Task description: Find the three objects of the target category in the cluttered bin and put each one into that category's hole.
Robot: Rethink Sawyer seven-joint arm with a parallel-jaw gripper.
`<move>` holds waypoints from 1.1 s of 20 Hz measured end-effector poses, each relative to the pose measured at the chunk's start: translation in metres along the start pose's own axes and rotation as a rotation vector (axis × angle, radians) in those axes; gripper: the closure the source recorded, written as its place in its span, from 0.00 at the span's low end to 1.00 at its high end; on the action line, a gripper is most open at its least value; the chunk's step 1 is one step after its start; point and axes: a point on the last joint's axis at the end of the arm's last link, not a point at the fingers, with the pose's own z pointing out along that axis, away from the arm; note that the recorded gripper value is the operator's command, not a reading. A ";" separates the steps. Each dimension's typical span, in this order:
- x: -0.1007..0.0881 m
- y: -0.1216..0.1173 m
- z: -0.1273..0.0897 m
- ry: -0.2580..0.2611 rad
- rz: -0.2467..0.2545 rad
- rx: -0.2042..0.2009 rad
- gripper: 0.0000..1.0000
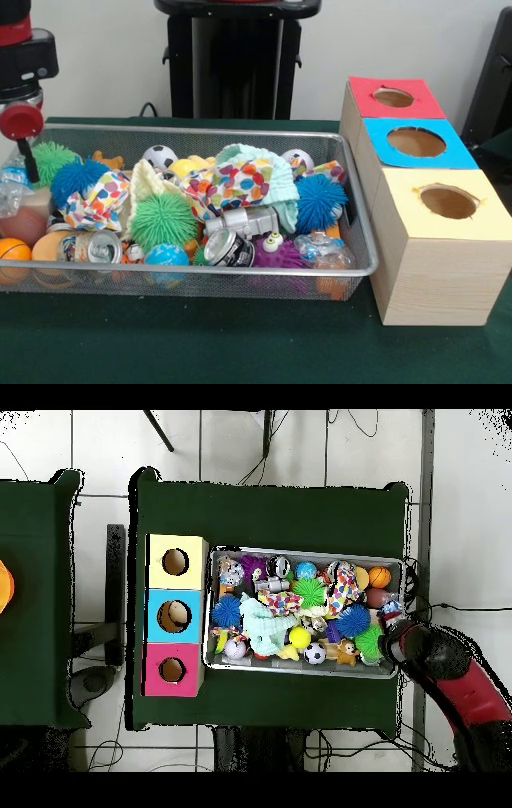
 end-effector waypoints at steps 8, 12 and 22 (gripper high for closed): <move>-0.011 0.008 -0.003 -0.015 -0.005 -0.020 0.00; -0.015 0.006 -0.004 -0.019 -0.002 -0.022 1.00; -0.008 0.014 -0.002 -0.008 -0.027 -0.029 1.00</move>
